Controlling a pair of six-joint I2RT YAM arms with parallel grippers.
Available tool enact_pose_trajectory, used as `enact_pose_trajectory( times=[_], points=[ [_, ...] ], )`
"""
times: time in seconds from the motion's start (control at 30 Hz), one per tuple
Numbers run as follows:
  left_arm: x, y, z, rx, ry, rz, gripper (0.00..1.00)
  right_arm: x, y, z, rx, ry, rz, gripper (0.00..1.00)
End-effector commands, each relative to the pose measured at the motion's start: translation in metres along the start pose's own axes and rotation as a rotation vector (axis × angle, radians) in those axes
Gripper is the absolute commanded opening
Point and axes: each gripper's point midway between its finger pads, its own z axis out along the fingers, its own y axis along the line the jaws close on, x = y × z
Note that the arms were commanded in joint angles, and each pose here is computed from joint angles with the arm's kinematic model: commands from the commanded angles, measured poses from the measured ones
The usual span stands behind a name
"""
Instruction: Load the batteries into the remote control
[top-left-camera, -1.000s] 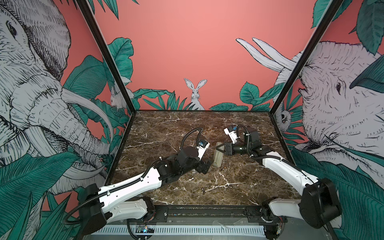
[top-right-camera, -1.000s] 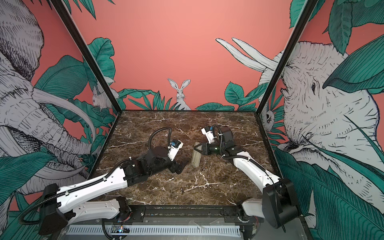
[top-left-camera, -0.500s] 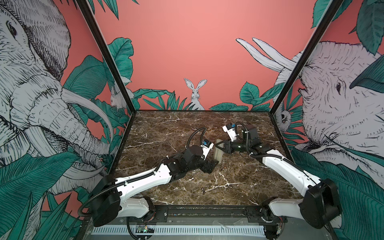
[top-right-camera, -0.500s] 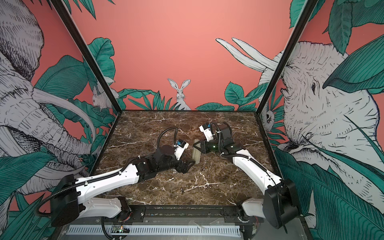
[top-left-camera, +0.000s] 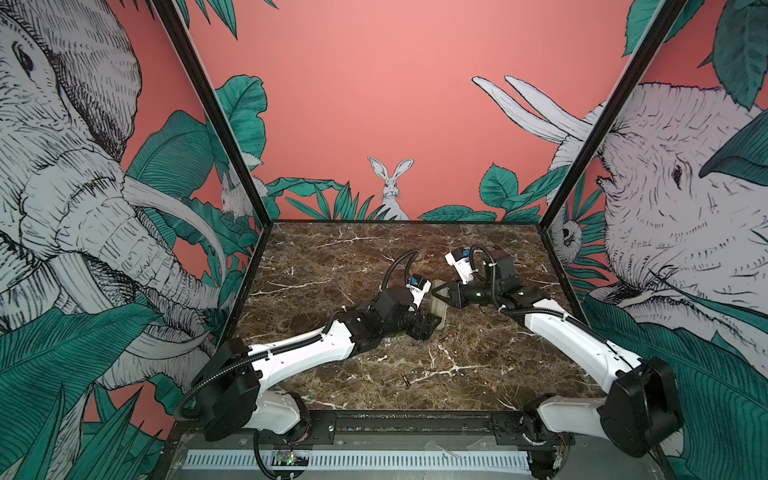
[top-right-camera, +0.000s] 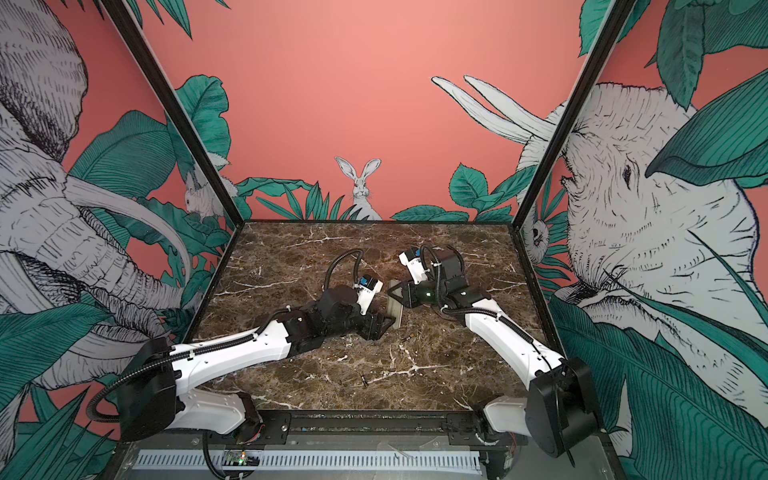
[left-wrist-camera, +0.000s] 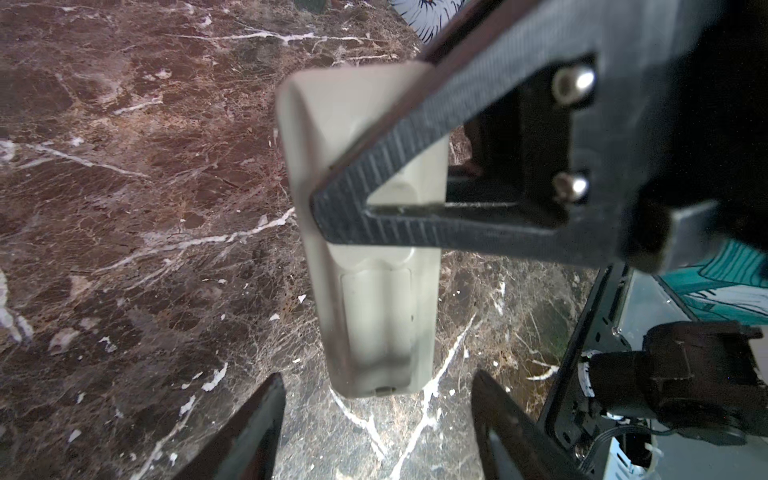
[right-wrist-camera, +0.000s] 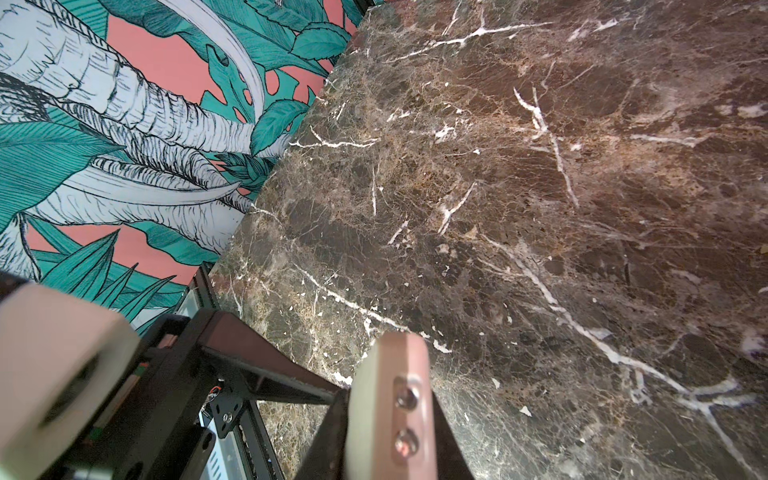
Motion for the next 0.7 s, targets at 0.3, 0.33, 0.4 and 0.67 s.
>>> enact_pose_trajectory(
  times=[0.3,0.33,0.4,0.67],
  points=[
    [-0.005,-0.004,0.004,0.016,0.029,-0.058,0.66,-0.016,0.008,-0.003,-0.01,-0.037,-0.046,0.0],
    [-0.003,-0.003,0.005,0.016,0.034,-0.06,0.66,-0.016,0.008,-0.002,-0.01,-0.036,-0.046,0.0],
    [-0.001,-0.004,0.007,0.02,0.044,-0.065,0.65,-0.016,0.008,-0.003,-0.009,-0.035,-0.045,0.0],
    [0.002,-0.003,0.012,0.021,0.061,-0.065,0.58,-0.018,0.007,-0.002,-0.006,-0.038,-0.044,0.0]
  ],
)
